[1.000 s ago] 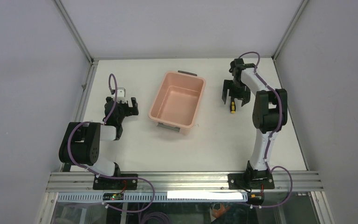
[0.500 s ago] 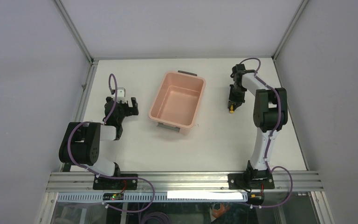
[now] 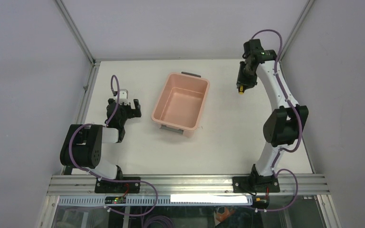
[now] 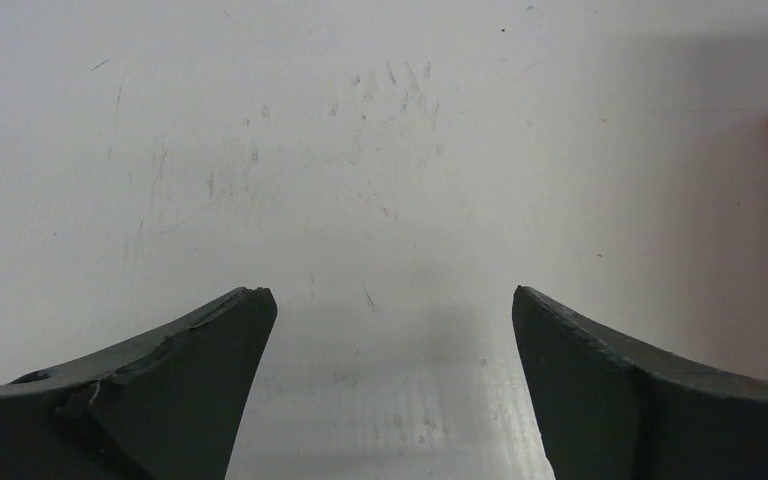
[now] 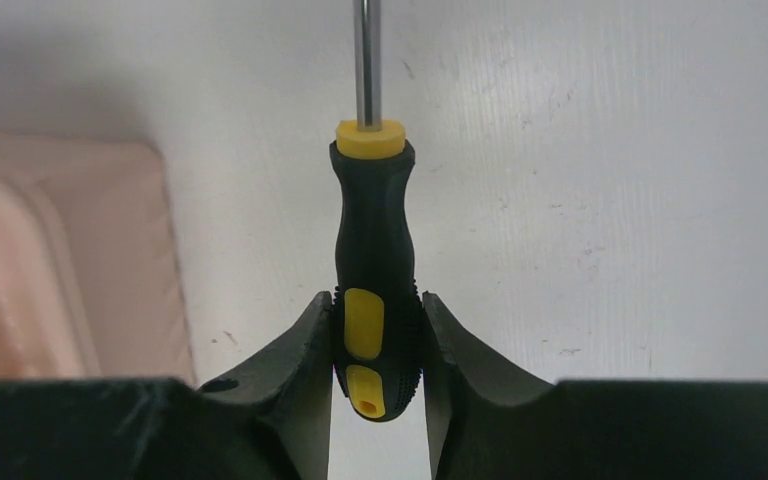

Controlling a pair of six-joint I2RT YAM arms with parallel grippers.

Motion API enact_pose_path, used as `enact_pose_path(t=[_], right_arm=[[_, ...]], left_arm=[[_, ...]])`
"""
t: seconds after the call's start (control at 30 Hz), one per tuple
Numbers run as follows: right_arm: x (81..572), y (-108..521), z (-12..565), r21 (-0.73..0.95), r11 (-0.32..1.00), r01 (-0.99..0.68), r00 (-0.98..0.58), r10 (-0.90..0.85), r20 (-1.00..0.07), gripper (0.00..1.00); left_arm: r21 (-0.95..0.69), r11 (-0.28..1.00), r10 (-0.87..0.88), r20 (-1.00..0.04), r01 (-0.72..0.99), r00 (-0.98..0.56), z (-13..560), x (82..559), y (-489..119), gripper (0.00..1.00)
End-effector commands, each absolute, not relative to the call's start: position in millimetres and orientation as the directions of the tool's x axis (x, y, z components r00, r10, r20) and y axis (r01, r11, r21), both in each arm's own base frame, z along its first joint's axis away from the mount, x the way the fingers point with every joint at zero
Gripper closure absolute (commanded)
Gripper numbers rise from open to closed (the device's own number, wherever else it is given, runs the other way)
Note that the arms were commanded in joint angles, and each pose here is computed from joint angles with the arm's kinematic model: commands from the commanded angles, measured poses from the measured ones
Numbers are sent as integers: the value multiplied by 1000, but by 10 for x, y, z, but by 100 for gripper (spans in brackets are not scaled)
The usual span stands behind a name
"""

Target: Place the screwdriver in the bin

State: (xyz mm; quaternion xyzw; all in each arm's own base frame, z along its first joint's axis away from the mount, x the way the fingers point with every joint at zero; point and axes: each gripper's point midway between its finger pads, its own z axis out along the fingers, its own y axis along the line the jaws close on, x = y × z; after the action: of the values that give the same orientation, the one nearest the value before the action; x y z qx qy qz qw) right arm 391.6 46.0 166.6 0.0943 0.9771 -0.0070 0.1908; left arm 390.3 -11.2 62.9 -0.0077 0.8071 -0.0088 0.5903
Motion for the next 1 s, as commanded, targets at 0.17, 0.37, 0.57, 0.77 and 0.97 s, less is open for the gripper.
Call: enact_pose_path(t=[0.17,0.37,0.57,0.77,0.97], right_arm=[[3789,1675,2921,130,991,-27,-827,51,-561,99],[3790,2728,3206,267,936,-229,-765,-4,-644,99],[3892,3127,3118,314,917,-245,-728,40,-684,99],[3737,3301,2304,253,953,-168,-755,40,-654,98],[3434,3422,1567,293,950,-110,-801,90,-592,97]], left_arm=[[-43,999,-40,-967,8,-252,789,3939,-157,1],[-43,999,-40,-967,8,-253,787,3939,-157,1],[-43,999,-40,-967,7,-253,788,3939,-156,1],[-43,999,-40,-967,7,-253,787,3939,-156,1],[-43,999,-40,-967,8,-253,786,3939,-157,1]])
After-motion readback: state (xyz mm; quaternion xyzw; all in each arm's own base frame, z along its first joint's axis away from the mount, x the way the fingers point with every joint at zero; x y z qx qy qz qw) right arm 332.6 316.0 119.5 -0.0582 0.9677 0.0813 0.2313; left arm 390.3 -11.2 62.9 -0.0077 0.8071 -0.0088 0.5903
